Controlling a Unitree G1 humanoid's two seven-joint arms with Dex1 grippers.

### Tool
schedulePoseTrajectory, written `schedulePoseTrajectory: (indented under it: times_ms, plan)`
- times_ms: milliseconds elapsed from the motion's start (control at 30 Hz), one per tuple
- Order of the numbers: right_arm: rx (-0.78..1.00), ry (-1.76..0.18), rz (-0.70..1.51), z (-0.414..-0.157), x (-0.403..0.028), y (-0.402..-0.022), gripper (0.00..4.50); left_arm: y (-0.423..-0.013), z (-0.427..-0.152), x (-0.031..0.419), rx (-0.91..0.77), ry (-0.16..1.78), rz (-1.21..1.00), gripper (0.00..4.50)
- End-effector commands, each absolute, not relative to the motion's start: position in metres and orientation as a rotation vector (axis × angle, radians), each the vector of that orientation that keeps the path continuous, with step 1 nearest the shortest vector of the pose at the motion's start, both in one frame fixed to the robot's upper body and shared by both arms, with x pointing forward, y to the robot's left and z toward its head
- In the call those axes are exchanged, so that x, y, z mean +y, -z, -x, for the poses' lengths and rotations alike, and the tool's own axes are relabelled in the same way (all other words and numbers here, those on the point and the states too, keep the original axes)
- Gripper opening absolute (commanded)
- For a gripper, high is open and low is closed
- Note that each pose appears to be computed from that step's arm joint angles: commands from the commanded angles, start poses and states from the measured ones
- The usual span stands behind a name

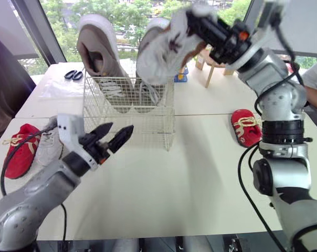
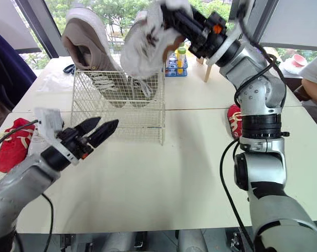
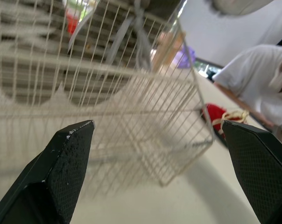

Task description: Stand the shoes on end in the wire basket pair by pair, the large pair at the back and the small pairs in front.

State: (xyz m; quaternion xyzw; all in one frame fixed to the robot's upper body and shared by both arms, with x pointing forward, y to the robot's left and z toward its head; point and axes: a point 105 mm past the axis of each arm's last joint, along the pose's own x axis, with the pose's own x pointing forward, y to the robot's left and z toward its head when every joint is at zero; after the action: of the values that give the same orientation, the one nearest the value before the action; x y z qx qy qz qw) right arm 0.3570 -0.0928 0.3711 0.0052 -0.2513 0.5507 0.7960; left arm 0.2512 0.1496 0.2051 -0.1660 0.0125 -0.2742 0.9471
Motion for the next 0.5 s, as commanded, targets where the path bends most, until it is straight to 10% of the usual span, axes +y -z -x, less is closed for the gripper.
schedulePoseTrajectory:
  times_ms: [33,433,500]
  plan:
    - [-0.599,-1.24,0.298,-0.355,-0.081,-0.376,1.1,-0.219,-0.247,0.154,-0.044,0.558,0.319,4.48]
    - [-0.502,-1.323,0.653,-0.383,-0.051,-0.326,1.1,-0.217,-0.259,0.159,-0.062,0.55,0.306,4.48]
    - [-0.491,-1.315,0.672,-0.386,-0.051,-0.322,2.06,-0.216,-0.259,0.159,-0.062,0.547,0.305,4.5]
